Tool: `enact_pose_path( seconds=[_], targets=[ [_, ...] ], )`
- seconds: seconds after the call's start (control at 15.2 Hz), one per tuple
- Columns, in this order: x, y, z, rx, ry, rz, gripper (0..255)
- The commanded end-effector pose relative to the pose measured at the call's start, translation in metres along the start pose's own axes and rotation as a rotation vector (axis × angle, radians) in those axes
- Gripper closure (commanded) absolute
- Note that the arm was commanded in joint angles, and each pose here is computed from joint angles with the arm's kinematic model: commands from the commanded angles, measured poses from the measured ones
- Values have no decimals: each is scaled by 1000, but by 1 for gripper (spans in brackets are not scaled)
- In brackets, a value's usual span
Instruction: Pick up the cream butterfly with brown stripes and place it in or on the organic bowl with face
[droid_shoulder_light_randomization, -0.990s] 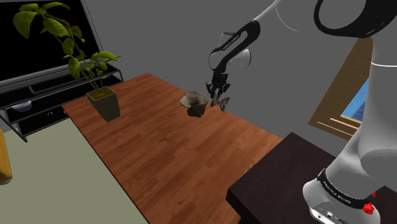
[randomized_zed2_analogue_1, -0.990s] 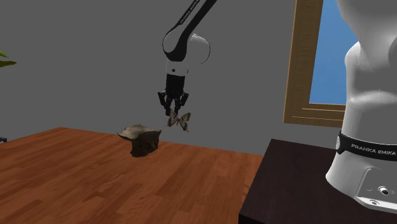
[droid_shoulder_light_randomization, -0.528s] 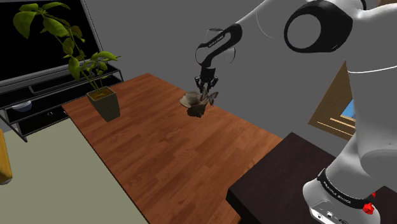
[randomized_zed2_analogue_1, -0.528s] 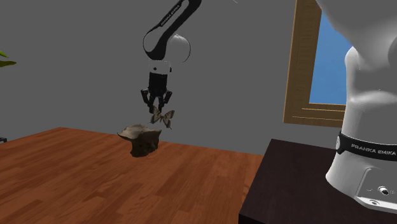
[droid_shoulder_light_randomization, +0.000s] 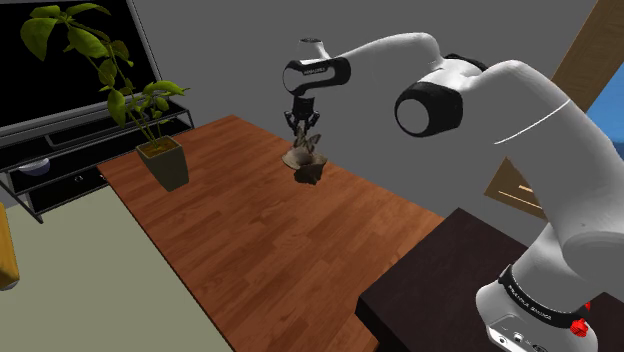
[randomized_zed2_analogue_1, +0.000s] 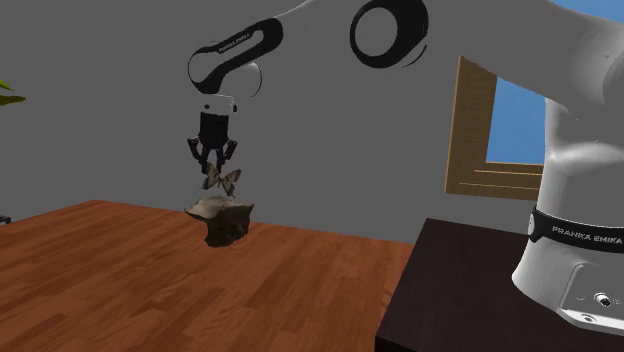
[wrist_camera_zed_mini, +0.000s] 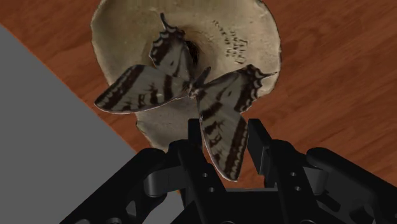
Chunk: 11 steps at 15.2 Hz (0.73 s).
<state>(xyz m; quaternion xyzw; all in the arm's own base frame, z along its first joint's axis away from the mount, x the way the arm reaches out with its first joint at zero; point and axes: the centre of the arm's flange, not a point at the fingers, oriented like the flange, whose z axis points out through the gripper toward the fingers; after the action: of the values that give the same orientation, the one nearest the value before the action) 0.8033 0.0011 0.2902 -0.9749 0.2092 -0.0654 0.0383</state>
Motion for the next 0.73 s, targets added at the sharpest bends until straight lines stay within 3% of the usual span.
enact_pose_path(
  seconds=[0.0,0.66],
  targets=[
    [7,-9,7,-1,-4,-2,255],
    [1,-4,59,-1,-4,-2,255]
  ],
)
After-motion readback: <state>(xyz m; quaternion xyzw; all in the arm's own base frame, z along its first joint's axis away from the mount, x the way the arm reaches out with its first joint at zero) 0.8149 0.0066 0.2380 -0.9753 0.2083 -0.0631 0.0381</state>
